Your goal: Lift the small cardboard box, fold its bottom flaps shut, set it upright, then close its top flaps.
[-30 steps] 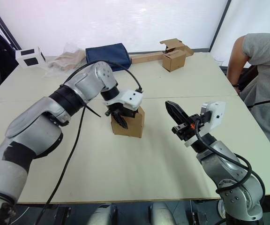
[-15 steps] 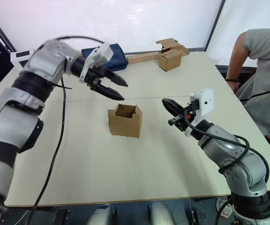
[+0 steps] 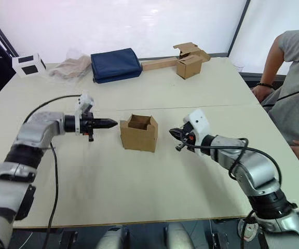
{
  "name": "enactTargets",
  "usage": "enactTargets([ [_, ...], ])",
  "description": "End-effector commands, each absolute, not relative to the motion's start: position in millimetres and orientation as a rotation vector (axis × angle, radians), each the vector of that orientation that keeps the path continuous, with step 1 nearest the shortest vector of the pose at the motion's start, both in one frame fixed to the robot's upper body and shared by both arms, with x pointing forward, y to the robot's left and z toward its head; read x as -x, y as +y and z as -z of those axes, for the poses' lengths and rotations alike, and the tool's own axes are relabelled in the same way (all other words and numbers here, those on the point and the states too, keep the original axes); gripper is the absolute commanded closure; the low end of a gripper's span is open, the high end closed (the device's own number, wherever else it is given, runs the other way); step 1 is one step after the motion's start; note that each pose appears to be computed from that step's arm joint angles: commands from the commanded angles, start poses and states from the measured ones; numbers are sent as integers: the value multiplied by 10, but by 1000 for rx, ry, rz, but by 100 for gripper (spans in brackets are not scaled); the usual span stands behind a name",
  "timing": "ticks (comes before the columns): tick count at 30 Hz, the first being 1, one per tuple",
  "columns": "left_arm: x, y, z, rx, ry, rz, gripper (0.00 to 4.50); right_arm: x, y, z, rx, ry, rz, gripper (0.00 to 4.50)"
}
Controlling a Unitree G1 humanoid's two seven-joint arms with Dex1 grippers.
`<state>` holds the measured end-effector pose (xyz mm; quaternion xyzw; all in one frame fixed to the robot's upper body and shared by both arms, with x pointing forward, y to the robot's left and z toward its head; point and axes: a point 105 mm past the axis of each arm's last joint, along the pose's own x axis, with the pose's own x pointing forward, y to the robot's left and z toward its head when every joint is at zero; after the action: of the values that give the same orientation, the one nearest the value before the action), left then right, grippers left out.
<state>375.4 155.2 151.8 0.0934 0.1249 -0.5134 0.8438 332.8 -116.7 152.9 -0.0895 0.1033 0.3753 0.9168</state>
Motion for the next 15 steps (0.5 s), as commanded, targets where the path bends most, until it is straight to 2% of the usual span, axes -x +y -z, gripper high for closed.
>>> enactTargets([
  [1, -3757, 1463, -1588, -280, 200, 1056, 446, -3371, -1057, -1520, 204, 191, -795, 450],
  [5, -3644, 1333, -1492, -243, 219, 1091, 446, -3380, -894, -1399, 200, 228, -850, 450],
  [15, -3445, 1266, -1384, -246, 317, 1176, 446, -3417, -740, -1336, 166, 248, -904, 450],
])
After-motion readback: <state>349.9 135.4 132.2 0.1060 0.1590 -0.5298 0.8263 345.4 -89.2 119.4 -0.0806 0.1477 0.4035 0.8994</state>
